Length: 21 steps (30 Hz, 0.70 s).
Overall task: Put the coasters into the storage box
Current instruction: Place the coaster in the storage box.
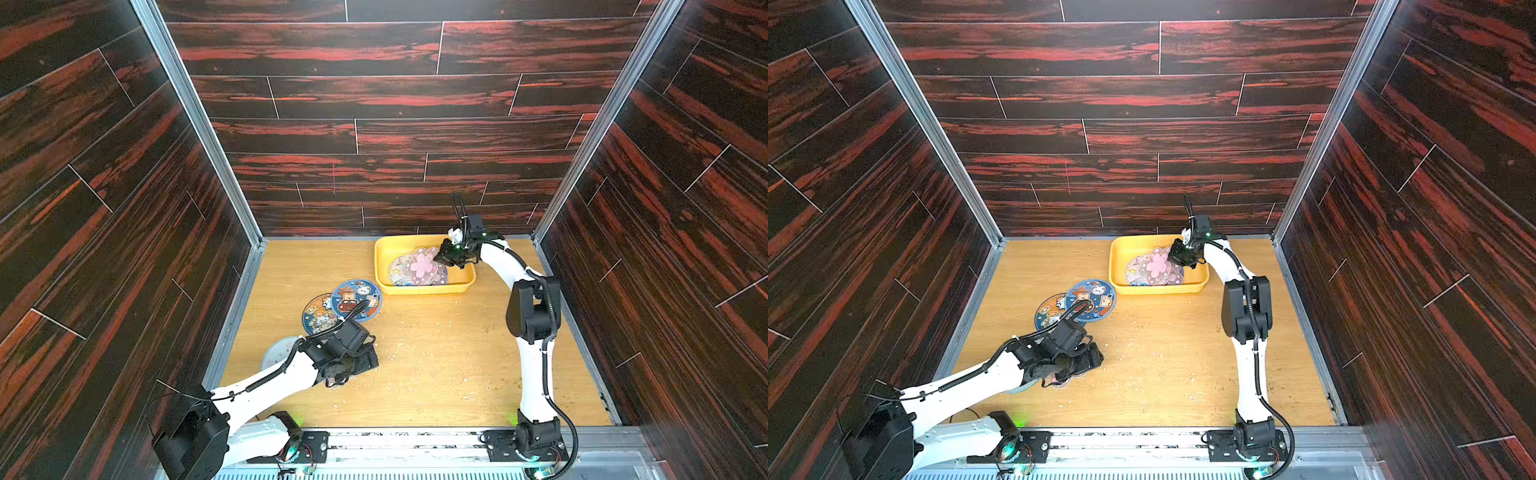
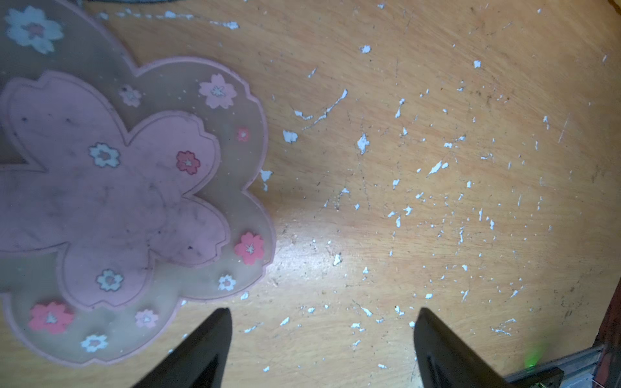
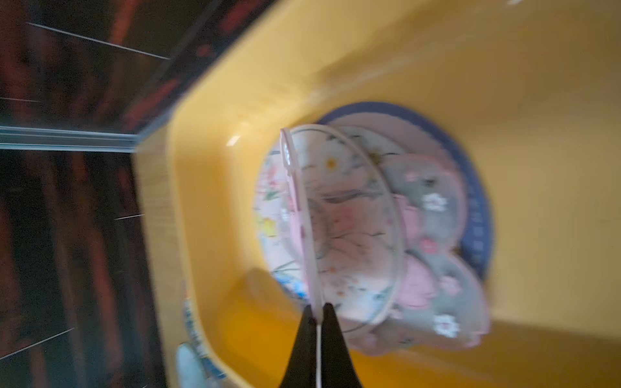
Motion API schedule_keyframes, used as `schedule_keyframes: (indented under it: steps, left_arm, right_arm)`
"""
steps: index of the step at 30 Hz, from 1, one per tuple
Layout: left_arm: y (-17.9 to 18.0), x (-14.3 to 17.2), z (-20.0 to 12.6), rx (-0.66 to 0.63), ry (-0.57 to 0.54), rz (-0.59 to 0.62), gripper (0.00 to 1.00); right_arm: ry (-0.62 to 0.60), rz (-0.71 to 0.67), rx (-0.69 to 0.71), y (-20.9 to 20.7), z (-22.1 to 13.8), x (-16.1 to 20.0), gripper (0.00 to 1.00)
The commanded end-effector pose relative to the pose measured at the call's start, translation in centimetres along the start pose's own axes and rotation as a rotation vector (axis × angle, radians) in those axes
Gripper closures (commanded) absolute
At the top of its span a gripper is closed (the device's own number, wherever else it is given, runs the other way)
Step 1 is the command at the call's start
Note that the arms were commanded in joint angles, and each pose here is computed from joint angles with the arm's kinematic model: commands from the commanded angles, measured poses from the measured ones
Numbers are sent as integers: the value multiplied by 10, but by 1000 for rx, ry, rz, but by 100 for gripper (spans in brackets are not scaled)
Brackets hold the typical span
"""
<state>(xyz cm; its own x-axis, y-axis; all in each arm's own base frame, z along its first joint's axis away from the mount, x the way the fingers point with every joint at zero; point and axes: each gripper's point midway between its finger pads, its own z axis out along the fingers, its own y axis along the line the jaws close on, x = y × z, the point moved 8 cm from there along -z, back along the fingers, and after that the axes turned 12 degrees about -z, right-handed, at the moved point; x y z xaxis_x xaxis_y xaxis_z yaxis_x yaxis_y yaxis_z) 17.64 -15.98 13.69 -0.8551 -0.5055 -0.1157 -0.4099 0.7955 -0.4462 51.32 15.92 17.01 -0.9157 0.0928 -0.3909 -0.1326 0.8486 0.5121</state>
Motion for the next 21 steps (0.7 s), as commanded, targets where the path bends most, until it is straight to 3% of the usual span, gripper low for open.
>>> schedule_keyframes:
  steps: [1, 6, 8, 16, 21]
  left_arm:
    - [3, -3, -9, -2, -30, -1, 12]
    - [6, -7, -13, -25, -54, -5, 12]
    - [7, -10, -15, -38, -67, -7, 12]
    - [20, -26, -21, -99, -118, -38, 12]
    - [25, -46, -21, -134, -180, -41, 13]
  right_arm:
    - [53, -37, 100, -14, 10, 5, 83]
    - [43, -78, 140, -13, -1, 3, 54]
    - [34, -89, 148, -11, -7, 2, 46]
    - [-8, -139, 145, 10, -37, 8, 32]
    - [-22, -153, 109, 26, -56, 26, 28]
